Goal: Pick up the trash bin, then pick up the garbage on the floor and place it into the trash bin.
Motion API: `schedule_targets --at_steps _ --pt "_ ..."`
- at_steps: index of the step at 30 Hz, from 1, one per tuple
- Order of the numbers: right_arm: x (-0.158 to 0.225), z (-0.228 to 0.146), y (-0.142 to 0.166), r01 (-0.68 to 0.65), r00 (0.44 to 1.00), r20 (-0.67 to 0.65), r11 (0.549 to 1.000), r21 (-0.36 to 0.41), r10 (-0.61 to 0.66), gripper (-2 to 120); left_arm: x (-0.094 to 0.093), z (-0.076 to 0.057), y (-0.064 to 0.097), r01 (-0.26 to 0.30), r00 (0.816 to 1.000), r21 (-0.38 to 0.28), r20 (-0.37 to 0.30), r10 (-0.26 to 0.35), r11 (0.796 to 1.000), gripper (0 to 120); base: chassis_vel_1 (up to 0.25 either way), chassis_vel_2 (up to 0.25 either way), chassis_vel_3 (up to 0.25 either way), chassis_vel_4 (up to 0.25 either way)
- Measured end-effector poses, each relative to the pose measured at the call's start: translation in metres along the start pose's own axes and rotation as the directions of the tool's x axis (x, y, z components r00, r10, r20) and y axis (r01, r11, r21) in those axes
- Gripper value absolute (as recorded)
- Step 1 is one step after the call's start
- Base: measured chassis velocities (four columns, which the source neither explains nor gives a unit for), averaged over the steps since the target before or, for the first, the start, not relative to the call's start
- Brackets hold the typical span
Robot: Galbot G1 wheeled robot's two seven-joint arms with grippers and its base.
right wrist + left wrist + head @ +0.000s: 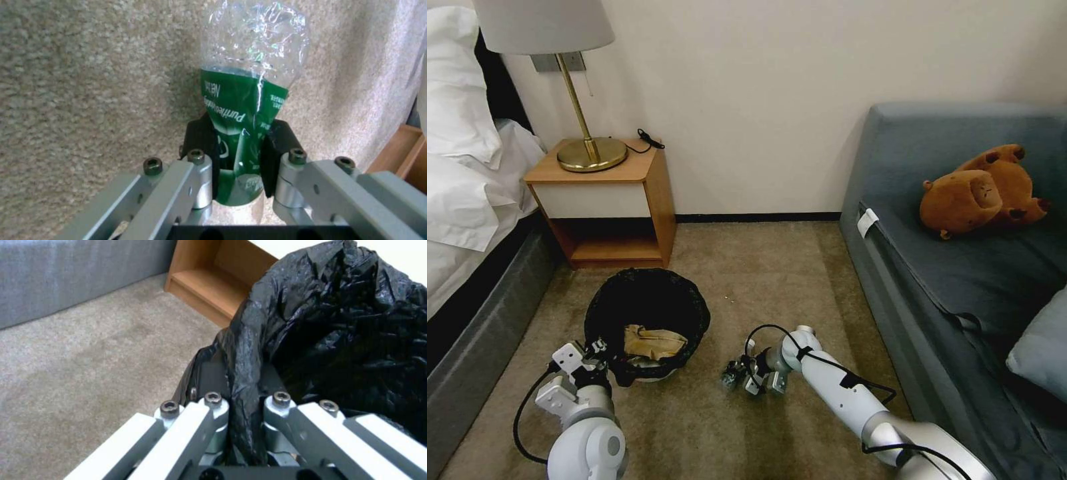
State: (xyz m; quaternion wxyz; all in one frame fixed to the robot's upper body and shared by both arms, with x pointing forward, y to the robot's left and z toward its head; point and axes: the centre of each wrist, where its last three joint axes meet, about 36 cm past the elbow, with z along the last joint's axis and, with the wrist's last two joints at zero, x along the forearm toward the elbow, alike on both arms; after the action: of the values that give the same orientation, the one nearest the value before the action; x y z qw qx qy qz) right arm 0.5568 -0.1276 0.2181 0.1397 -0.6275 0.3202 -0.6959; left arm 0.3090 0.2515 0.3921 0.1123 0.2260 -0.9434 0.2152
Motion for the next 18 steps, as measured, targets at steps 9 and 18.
schedule_targets --at_steps 9,18 --pt "0.015 0.012 0.004 -0.060 0.998 -0.019 0.996 -0.061 0.059 16 -0.003 -0.002 0.004 0.006 1.000 -0.007 0.005 -0.006 1.000 4 0.000 0.000 0.000 0.000" --pt "0.042 0.031 0.013 -0.155 0.986 -0.088 0.978 -0.139 0.144 16 -0.006 -0.001 0.010 0.014 1.000 -0.012 -0.003 -0.014 1.000 4 0.000 0.000 0.000 0.000"
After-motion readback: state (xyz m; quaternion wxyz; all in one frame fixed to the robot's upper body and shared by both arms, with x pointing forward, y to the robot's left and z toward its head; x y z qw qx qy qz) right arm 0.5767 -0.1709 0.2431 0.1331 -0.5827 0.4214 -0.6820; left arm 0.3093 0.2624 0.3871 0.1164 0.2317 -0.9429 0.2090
